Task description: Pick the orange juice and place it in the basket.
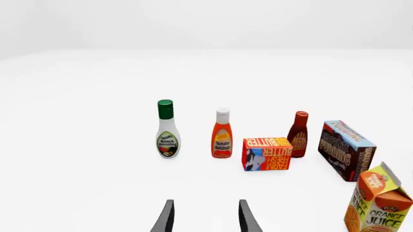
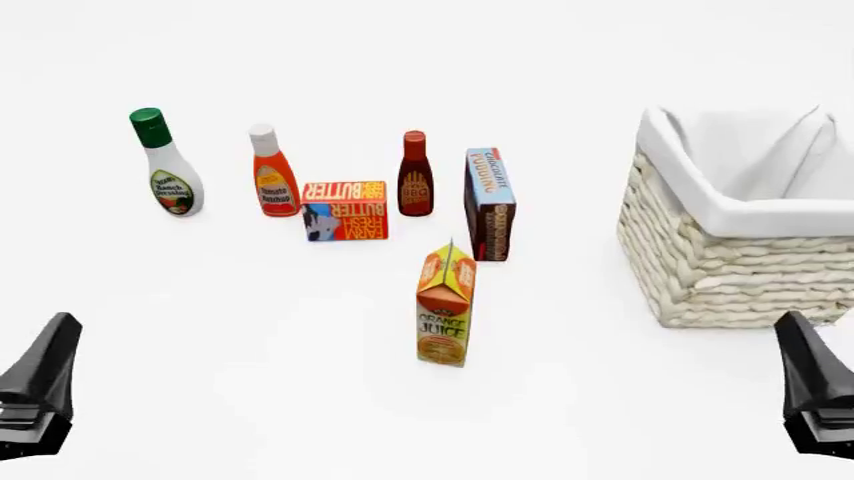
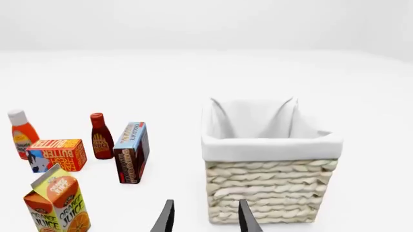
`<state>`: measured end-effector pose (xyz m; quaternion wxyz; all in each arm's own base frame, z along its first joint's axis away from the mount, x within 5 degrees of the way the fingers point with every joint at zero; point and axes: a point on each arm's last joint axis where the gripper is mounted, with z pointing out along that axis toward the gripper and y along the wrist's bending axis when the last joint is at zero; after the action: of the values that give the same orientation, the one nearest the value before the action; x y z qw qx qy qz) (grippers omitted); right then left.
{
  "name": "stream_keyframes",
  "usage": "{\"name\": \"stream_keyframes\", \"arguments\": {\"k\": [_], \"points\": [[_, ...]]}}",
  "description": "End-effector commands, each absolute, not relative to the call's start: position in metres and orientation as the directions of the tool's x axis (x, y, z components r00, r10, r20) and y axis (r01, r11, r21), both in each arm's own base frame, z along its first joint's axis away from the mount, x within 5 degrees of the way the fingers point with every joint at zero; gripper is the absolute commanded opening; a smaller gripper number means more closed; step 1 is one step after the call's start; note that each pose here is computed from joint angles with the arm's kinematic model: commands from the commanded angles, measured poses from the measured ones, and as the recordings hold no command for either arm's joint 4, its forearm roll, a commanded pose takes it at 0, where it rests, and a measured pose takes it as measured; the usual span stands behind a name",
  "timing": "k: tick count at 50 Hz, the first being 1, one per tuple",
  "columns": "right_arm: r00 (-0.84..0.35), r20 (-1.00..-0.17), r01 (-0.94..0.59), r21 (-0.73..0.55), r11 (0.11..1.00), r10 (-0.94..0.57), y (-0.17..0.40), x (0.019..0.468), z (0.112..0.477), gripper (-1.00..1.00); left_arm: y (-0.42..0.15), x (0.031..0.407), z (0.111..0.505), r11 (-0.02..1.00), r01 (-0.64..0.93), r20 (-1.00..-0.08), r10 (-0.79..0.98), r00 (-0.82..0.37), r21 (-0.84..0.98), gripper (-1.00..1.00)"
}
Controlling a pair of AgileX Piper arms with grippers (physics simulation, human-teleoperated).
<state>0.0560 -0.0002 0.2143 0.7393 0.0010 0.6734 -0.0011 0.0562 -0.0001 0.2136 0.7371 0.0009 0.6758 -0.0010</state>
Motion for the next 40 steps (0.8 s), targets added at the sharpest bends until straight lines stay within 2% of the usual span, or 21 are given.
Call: {"name": "stream_keyframes", "arguments": {"k": [1, 37, 40], "points": [[0.110, -0.994, 0.013, 0.000, 1.000, -0.001, -0.0007, 0.0556, 0.2172, 1.00, -0.0004, 0.0564, 0.2145, 1.000, 0.008, -0.996, -0.001, 0.086, 0.000, 1.00], [0.124, -0.992, 0.020, -0.006, 1.000, -0.008, -0.0011, 0.0542, 0.2248, 1.00, -0.0008, 0.0564, 0.2147, 1.000, 0.014, -0.996, -0.001, 0.085, 0.000, 1.00], [0.123, -0.991, -0.003, 0.047, 0.999, 0.047, -0.0001, 0.0538, 0.2268, 1.00, -0.0008, 0.0564, 0.2146, 1.000, 0.014, -0.996, -0.001, 0.085, 0.000, 1.00]]}}
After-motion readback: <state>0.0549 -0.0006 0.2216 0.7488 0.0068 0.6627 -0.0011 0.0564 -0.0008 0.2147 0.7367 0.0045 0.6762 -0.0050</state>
